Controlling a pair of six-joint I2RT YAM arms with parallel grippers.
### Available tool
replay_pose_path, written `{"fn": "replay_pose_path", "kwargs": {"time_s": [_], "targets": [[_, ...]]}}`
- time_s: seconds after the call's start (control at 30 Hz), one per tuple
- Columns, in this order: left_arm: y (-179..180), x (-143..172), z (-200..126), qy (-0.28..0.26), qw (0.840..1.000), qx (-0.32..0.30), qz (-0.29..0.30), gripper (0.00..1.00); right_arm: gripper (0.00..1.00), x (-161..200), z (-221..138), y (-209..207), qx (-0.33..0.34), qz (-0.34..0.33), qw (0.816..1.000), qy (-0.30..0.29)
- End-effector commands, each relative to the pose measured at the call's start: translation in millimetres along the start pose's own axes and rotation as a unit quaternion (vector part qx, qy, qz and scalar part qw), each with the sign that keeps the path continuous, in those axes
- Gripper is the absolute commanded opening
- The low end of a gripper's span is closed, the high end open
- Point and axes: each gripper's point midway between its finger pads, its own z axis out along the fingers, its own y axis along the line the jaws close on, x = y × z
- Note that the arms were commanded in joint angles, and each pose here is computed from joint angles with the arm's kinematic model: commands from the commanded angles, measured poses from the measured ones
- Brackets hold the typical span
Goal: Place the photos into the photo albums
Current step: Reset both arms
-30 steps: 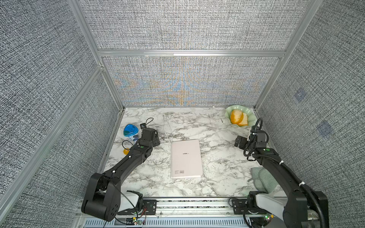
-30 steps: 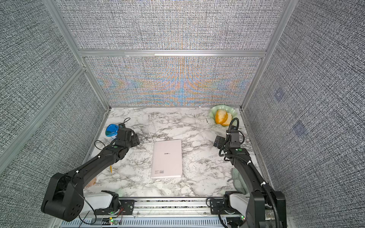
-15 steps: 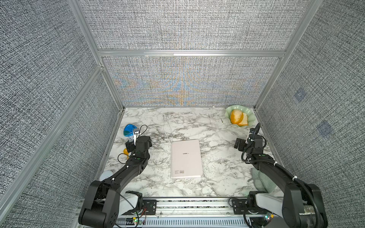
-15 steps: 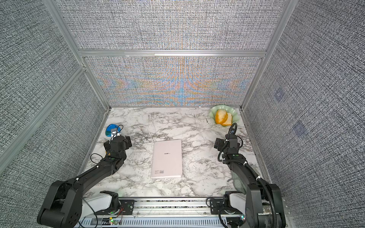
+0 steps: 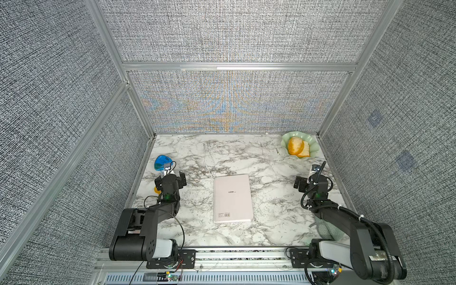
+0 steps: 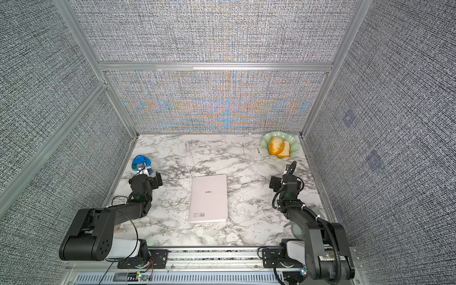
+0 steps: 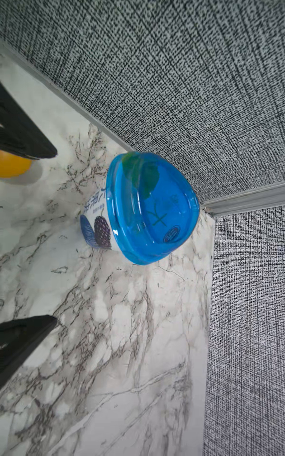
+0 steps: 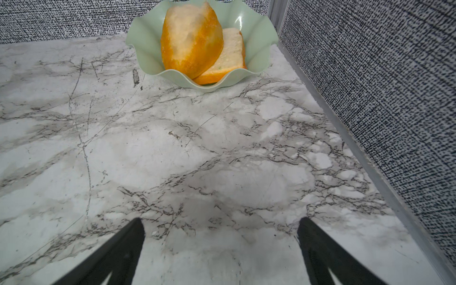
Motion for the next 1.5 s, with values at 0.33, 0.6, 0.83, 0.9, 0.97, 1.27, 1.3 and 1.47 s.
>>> {"fn": "replay_pose_path", "kwargs": {"time_s": [0.33, 0.6, 0.83, 0.9, 0.97, 1.27, 1.3, 1.47], "targets": [[-19, -10, -1, -0.034, 0.997, 0.067, 0.005, 0.99, 0.99, -18, 33, 31, -0.088, -0.022, 0.993, -0.072], [-19, -11, -2, -0.035, 0.997, 0.067, 0.004, 1.00, 0.99, -17, 33, 29, -0.087, -0.015, 0.994, -0.064], [-18, -11, -3, -0.038, 0.997, 0.068, 0.004, 1.00, 0.99, -16, 32, 29, -0.082, -0.020, 0.994, -0.066], [-19, -11, -3, -0.037, 0.997, 0.068, 0.004, 1.00, 0.99, -17, 32, 29, -0.080, -0.022, 0.994, -0.067], [-18, -11, -2, -0.037, 0.997, 0.067, 0.004, 1.00, 0.99, -17, 32, 30, -0.081, -0.021, 0.994, -0.067], [-18, -11, -2, -0.037, 0.997, 0.067, 0.004, 1.00, 0.99, -16, 32, 33, -0.075, -0.033, 0.994, -0.067], [-18, -11, -2, -0.037, 0.997, 0.067, 0.004, 1.00, 0.99, -16, 32, 33, -0.075, -0.033, 0.994, -0.066], [-18, -11, -3, -0.037, 0.997, 0.068, 0.004, 1.00, 0.99, -16, 31, 33, -0.075, -0.033, 0.994, -0.067]]}}
